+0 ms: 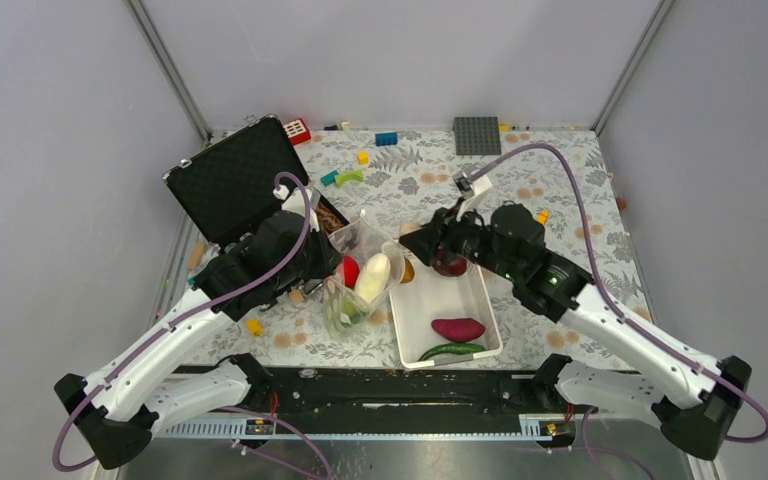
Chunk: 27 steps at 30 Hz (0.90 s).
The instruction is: Place the food in the zip-top bag and seal the zipper
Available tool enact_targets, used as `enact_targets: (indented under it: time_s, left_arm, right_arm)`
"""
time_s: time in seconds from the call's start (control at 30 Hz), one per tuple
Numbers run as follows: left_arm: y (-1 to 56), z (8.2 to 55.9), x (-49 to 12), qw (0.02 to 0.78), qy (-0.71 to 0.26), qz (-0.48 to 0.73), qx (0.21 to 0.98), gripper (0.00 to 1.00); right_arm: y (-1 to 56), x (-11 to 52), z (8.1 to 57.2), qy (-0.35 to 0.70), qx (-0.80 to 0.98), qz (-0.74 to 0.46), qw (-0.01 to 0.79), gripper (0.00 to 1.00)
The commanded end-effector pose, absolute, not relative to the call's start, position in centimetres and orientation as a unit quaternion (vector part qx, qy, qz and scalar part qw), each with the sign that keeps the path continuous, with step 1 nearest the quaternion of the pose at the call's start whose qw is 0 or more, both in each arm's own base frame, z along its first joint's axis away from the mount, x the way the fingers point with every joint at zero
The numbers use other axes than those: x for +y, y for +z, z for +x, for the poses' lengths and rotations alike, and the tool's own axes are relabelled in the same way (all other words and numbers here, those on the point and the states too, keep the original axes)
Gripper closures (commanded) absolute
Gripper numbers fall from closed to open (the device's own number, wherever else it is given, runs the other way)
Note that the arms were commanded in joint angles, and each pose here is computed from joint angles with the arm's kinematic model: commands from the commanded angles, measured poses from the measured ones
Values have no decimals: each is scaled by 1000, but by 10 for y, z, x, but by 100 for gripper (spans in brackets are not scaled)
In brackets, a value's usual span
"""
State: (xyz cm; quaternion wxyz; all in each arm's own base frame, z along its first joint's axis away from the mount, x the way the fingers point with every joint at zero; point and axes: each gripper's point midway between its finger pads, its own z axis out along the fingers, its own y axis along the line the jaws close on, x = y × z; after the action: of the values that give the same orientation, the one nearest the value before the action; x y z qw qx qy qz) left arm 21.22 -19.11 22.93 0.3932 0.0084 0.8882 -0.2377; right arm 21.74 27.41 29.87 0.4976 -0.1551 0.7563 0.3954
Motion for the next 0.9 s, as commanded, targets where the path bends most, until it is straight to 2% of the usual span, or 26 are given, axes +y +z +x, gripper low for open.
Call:
enact_targets:
  time_s: [0.0, 0.17, 0.4, 0.63, 0.87]
  left_arm:
    - [244, 218, -200, 410, -262, 16, 874, 100]
    - [244, 218, -199, 412, -261, 15, 873, 99]
    - [247, 216, -199, 413, -264, 16, 872, 100]
    - [246, 216, -198, 412, -264, 16, 872, 99]
    - [245, 216, -199, 411, -264, 16, 872, 99]
  right_arm:
    - [336, 320, 210, 460, 697, -236, 497, 64]
    - [326, 355, 217, 447, 708, -260, 481, 63]
    - [298, 379, 234, 382, 745, -264, 479, 55]
    - [283, 387, 232, 357, 758, -282, 467, 27]
    - [287, 386, 228, 363, 752, -291, 468, 18]
